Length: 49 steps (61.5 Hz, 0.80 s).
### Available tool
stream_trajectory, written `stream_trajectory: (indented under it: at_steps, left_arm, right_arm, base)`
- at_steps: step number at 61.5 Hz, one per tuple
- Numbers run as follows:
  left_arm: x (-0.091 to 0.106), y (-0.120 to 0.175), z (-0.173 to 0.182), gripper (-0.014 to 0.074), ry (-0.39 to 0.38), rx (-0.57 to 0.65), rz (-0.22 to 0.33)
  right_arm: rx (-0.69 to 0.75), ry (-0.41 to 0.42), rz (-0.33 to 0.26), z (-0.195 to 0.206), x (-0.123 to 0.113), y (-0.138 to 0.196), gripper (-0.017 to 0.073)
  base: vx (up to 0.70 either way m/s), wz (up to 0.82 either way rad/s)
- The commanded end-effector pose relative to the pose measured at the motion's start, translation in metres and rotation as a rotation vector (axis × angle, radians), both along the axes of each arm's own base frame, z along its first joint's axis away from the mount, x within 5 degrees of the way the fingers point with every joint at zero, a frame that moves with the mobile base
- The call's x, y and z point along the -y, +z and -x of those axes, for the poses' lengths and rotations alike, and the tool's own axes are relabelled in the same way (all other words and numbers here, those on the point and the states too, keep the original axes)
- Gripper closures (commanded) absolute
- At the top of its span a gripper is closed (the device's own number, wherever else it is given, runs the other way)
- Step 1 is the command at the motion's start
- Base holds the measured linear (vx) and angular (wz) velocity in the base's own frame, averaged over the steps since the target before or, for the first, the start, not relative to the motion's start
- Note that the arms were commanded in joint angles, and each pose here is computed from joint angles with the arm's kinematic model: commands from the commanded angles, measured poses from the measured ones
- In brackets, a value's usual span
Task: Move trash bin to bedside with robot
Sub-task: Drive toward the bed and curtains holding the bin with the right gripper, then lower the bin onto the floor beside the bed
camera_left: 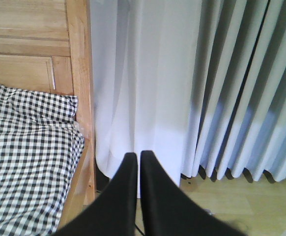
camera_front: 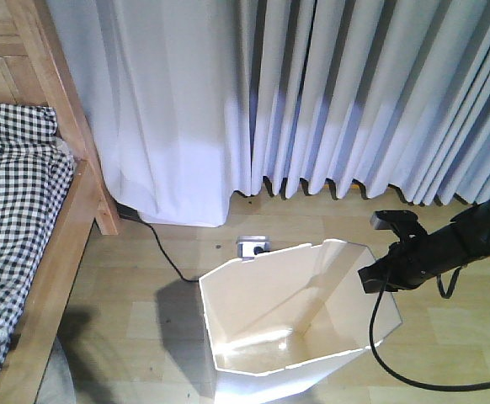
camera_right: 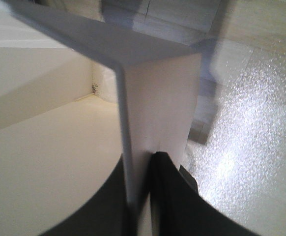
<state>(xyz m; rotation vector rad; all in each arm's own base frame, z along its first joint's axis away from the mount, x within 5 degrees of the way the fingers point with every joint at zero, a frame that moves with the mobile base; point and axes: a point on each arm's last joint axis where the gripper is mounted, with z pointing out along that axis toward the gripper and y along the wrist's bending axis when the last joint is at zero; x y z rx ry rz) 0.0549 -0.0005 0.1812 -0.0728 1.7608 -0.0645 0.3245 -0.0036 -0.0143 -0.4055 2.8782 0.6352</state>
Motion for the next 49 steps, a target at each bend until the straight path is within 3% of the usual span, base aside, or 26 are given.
stream_trajectory:
  at_steps: [1,49]
  left_arm:
    - [-0.0002,0.003,-0.0004,0.0599,0.004,0.072,0.009]
    - [-0.0002,0.003,-0.0004,0.0599,0.004,0.072,0.009]
  right_arm:
    - [0.033,-0.009,-0.171,-0.009,-0.0115,0.0347,0.0564]
    - [0.033,-0.009,-0.171,-0.009,-0.0115,0.0347,0.0564]
  base:
    - [0.14,0.02]
    - [0.05,0.01]
